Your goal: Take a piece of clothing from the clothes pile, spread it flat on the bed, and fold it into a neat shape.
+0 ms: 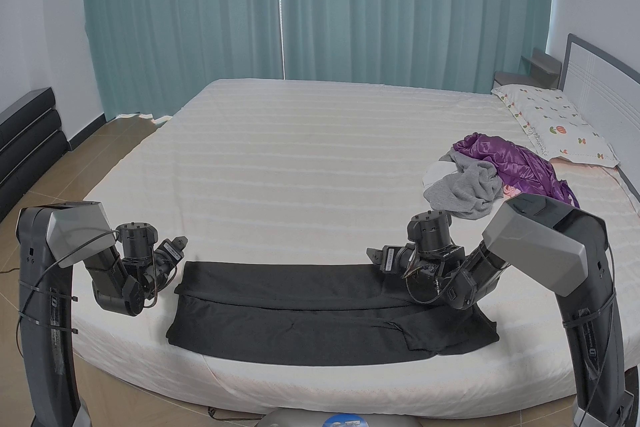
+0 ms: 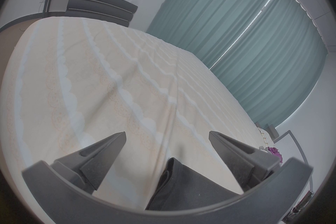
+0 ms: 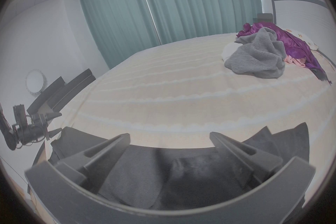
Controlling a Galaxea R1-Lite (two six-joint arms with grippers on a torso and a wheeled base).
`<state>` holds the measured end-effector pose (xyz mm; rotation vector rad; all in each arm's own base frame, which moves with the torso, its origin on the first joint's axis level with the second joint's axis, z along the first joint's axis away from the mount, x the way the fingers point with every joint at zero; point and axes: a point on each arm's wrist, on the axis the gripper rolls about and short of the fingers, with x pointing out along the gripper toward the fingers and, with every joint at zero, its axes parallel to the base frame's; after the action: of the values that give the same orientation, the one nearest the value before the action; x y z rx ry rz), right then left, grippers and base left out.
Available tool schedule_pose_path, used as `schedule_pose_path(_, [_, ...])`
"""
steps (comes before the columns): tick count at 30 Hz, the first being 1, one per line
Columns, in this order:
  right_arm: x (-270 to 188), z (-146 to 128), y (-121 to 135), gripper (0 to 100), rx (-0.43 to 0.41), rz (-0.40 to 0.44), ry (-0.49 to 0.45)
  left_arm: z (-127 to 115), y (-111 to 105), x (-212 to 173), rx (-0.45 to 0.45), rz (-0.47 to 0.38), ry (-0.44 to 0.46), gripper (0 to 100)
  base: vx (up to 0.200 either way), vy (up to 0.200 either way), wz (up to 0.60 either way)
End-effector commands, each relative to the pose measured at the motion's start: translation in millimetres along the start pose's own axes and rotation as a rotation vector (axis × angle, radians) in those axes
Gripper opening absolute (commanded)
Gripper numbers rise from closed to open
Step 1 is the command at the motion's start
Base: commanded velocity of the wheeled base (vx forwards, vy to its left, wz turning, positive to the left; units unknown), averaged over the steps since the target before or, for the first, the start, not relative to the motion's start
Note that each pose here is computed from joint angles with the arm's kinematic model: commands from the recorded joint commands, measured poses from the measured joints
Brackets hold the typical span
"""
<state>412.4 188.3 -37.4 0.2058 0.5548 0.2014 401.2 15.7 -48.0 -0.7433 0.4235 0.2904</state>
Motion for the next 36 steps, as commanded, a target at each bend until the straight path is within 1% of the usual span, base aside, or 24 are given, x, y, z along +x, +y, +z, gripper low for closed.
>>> schedule_pose_path(1, [-7,16,-18,100,0.048,-0.028,-0.024,0,0,0,-0.001,0.001,0.001,100,0.0,0.0,0.0])
schedule_pose_path(4, [-11,24,-35,100,0.124,-0.056,-0.03,0,0,0,-0.001,0.001,0.001,100,0.0,0.0,0.0])
schedule_pose_path(6, [-15,25,-48,100,0.155,-0.068,-0.019,0,0,0,-0.001,0.001,0.001,100,0.0,0.0,0.0])
schedule_pose_path(7, [-15,25,-49,100,0.156,-0.068,-0.019,0,0,0,-0.001,0.001,0.001,100,0.0,0.0,0.0])
schedule_pose_path(8, [-18,24,-60,100,0.171,-0.069,-0.002,0,0,0,-0.001,0.001,0.001,100,0.0,0.0,0.0])
schedule_pose_path(9, [-19,23,-65,100,0.179,-0.069,0.006,0,0,0,-0.001,0.001,0.001,100,0.0,0.0,0.0])
schedule_pose_path(11, [-19,23,-65,100,0.179,-0.069,0.006,0,0,0,-0.001,0.001,0.001,100,0.0,0.0,0.0])
schedule_pose_path(12, [-18,21,-76,100,0.202,-0.082,0.018,0,1,0,0.0,0.002,0.002,100,0.0,0.0,0.0])
schedule_pose_path(13, [-18,21,-79,100,0.205,-0.086,0.019,0,1,0,0.0,0.002,0.002,100,0.0,0.0,0.0])
schedule_pose_path(18, [-15,17,-87,100,0.214,-0.101,0.031,0,1,0,0.0,0.002,0.002,100,0.0,0.0,0.0])
schedule_pose_path(20, [-15,16,-87,100,0.215,-0.096,0.035,0,1,0,0.0,0.002,0.002,100,0.0,0.0,0.0])
schedule_pose_path(23, [-17,6,-86,100,0.209,-0.09,0.072,0,1,0,0.0,0.002,0.002,100,0.0,0.0,0.0])
schedule_pose_path(26, [-15,4,-86,100,0.207,-0.089,0.076,0,1,0,0.0,0.002,0.002,100,0.0,0.0,0.0])
schedule_pose_path(27, [-14,4,-86,0,0.207,-0.09,0.074,0,1,0,0.0,0.002,0.002,100,0.0,0.0,0.0])
schedule_pose_path(36, [-14,9,-95,0,0.222,-0.107,0.06,0,1,0,0.0,0.002,0.002,100,0.0,0.0,0.0])
